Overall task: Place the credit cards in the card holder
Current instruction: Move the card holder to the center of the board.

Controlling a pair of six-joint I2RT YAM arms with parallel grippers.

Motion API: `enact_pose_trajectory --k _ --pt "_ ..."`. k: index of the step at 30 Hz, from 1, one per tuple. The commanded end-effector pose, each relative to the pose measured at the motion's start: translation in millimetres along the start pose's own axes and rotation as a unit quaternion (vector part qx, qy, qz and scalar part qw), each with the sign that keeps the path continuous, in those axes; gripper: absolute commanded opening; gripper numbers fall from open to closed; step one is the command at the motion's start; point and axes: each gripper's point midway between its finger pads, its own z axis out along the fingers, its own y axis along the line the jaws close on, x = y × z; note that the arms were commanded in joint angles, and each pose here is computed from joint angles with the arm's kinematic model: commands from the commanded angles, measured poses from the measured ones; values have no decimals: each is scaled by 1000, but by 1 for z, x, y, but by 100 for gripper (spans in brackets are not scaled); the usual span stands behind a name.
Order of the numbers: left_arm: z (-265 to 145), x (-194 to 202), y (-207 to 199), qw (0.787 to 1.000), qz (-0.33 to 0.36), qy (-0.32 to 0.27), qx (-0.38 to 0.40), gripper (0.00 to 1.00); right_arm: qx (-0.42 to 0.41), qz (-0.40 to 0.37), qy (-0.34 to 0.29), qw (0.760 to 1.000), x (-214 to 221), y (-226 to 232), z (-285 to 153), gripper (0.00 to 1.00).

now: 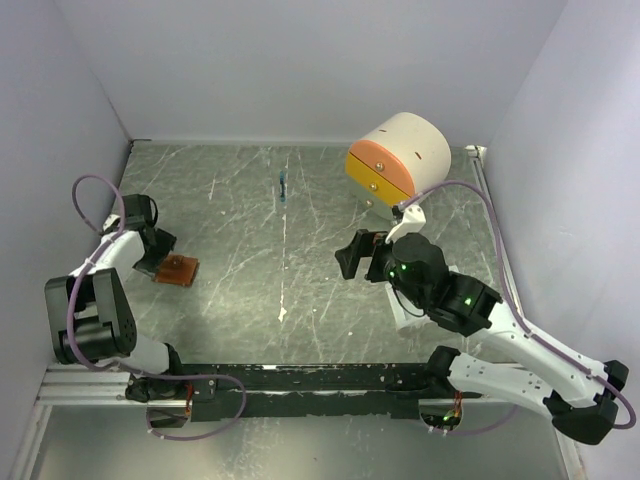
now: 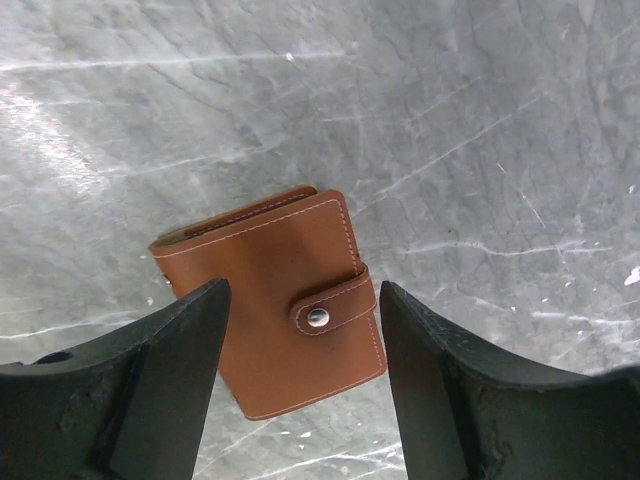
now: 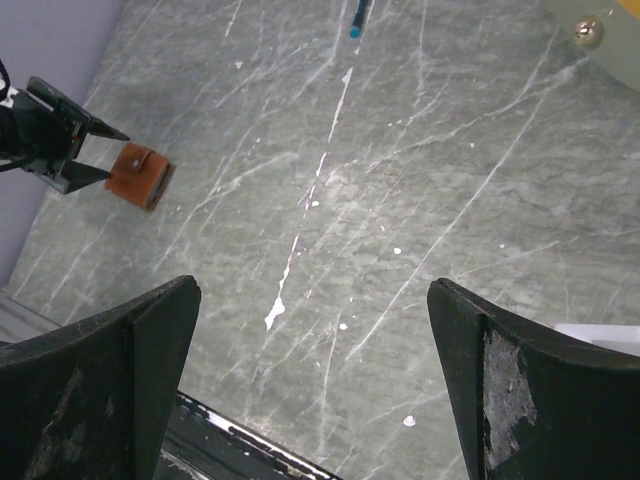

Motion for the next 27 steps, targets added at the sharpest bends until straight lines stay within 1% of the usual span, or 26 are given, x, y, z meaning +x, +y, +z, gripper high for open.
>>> enact_pose_trajectory --k 1,8,11,15,17,23,27 --pt "7 4 -16 999 6 22 26 74 4 -2 -21 1000 -15 -3 -10 100" --pt "23 26 -11 998 12 68 13 73 17 -7 -21 1000 -16 -6 -8 100" --pt "26 42 -15 994 19 103 29 70 18 -17 -18 1000 -19 -4 -7 100" --pt "32 68 -9 988 36 146 22 68 25 -25 -13 999 -19 -5 -5 99" --pt "32 78 -9 986 54 156 22 68 20 -19 -25 999 -30 0 -9 99" --pt "18 108 -28 977 115 173 57 68 28 -18 -32 999 -33 -3 -9 99" --pt "0 146 -42 961 168 200 87 68 28 -19 -28 999 -34 0 -8 99"
